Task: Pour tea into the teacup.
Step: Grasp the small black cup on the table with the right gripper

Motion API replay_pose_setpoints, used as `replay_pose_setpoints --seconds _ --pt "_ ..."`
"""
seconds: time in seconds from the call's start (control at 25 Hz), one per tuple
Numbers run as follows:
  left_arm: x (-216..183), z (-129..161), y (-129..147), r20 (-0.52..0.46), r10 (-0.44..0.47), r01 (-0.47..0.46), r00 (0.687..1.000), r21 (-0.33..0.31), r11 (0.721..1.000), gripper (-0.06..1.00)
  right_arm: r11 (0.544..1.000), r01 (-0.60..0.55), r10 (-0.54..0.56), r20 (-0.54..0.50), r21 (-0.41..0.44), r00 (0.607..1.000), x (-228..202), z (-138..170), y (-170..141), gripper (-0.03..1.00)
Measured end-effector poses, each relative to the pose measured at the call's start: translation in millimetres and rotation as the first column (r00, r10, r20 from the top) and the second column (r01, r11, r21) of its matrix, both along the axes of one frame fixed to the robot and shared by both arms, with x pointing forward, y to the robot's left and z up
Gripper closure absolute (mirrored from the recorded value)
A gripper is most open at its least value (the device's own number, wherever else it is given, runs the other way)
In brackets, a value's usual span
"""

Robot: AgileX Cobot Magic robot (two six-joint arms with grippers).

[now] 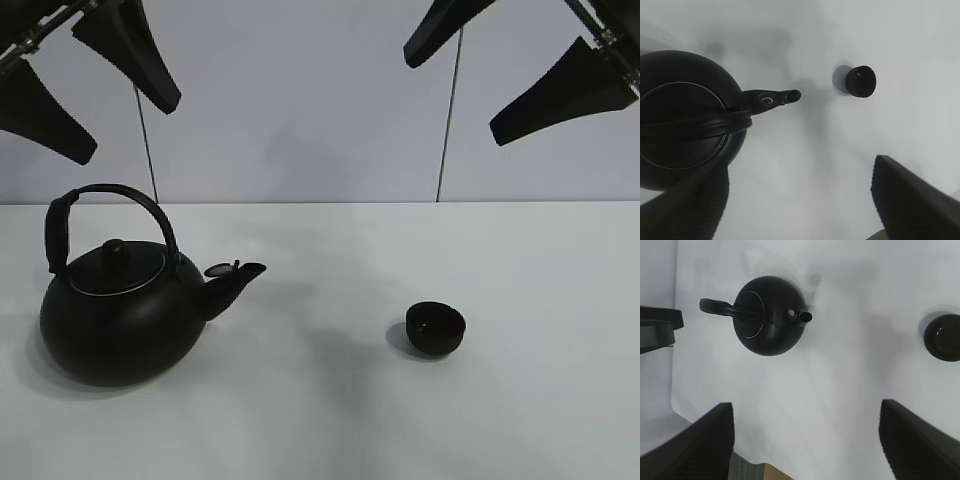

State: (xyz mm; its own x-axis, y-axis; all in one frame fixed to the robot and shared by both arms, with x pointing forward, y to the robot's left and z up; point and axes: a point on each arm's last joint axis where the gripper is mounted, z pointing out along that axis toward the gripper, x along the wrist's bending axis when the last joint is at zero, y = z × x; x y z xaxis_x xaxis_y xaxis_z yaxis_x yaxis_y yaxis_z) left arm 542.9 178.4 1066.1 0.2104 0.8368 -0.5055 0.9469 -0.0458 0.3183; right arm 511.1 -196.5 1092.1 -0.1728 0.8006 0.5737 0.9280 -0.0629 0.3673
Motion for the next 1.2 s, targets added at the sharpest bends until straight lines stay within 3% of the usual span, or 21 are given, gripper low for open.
replay_pose_setpoints --seconds 0.28,0.52,0.88,1.2 --pt "0 0 0 0.000 0.000 0.000 1.000 0.000 1.000 0.37 1.000 -0.014 0.014 0.010 -0.013 1.000 0 0 0 0.42" --pt "0 0 0 0.000 0.000 0.000 1.000 0.000 1.000 0.37 0.981 -0.088 0.095 0.034 -0.172 0.995 -1 2 -9 0.42" --pt "0 0 0 0.000 0.001 -0.001 1.000 0.000 1.000 0.37 0.901 -0.145 0.162 0.008 -0.410 0.987 -3 -7 -24 0.42" --pt "0 0 0 0.000 0.001 -0.001 1.000 0.000 1.000 0.37 0.802 -0.225 0.225 -0.068 -0.553 0.972 9 -45 15 0.42"
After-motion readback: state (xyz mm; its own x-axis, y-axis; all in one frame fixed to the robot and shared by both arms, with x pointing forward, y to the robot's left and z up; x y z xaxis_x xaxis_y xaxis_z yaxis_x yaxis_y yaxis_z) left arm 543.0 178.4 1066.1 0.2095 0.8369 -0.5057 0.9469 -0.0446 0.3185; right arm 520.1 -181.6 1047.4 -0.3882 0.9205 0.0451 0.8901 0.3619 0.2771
